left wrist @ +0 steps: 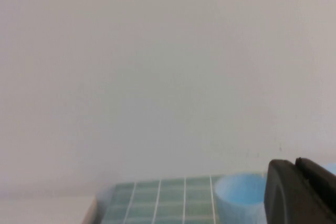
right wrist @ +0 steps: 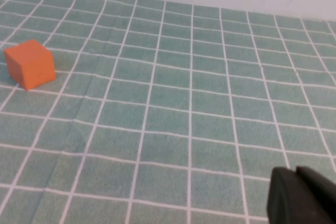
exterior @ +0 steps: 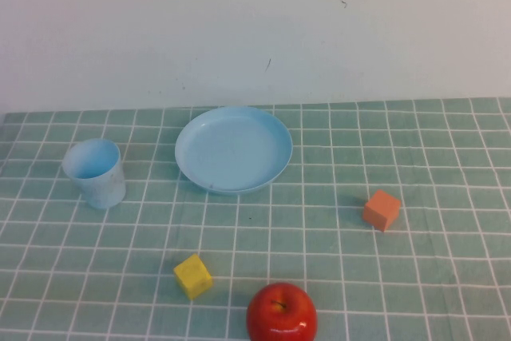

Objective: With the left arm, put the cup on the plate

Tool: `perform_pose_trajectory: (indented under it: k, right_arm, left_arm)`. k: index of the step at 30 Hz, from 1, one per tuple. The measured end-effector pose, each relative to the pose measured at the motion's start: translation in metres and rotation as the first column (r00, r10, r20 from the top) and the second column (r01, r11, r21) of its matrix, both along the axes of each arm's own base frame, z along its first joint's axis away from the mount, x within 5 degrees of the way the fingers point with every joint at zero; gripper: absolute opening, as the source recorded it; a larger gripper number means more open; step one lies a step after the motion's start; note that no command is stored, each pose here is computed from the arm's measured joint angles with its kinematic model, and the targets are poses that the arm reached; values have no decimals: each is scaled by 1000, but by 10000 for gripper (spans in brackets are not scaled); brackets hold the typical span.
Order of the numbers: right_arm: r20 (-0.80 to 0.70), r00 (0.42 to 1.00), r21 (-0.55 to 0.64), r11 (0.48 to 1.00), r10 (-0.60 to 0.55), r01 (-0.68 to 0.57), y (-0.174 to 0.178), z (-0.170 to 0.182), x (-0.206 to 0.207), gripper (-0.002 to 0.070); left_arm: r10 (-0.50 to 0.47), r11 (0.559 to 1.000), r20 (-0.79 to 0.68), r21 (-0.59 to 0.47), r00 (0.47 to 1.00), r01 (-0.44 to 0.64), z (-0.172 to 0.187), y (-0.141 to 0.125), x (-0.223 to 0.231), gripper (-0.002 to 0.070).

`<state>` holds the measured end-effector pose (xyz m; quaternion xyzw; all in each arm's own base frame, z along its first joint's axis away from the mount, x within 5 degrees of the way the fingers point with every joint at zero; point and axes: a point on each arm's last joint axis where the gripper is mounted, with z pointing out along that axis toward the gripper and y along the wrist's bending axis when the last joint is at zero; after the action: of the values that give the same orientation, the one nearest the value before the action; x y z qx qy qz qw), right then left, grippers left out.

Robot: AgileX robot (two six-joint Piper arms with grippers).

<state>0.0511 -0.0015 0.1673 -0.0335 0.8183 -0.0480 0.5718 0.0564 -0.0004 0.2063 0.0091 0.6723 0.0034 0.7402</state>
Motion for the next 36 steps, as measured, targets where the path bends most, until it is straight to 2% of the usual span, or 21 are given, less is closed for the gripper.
perform_pose_trajectory:
  k: [8,18,26,30,33,36]
  right_arm:
    - [0,1000,0,1000,0,0,0,0,0,-2]
    - [0,1000,0,1000,0,0,0,0,0,-2]
    - [0,1000,-10,1000,4,-4,0,0,0,-2]
    - [0,1000,-10,1000,4,-4,0,0,0,-2]
    - [-1,1000,-12,1000,4,-4,0,0,0,-2]
    - [-1,1000,-13,1000,5,-5,0,0,0,-2]
  left_arm:
    - [15,999,217,-52,976,-3,20,2,-4,-3]
    - [8,981,265,-189,964,44,24,2,-6,-3]
    - [30,973,477,-216,878,85,42,5,-15,-3]
    - [43,969,531,-228,846,94,47,6,-19,-3]
    - [67,942,509,-316,858,113,46,9,-18,-3]
    - [69,895,394,-430,916,118,56,10,-16,-3]
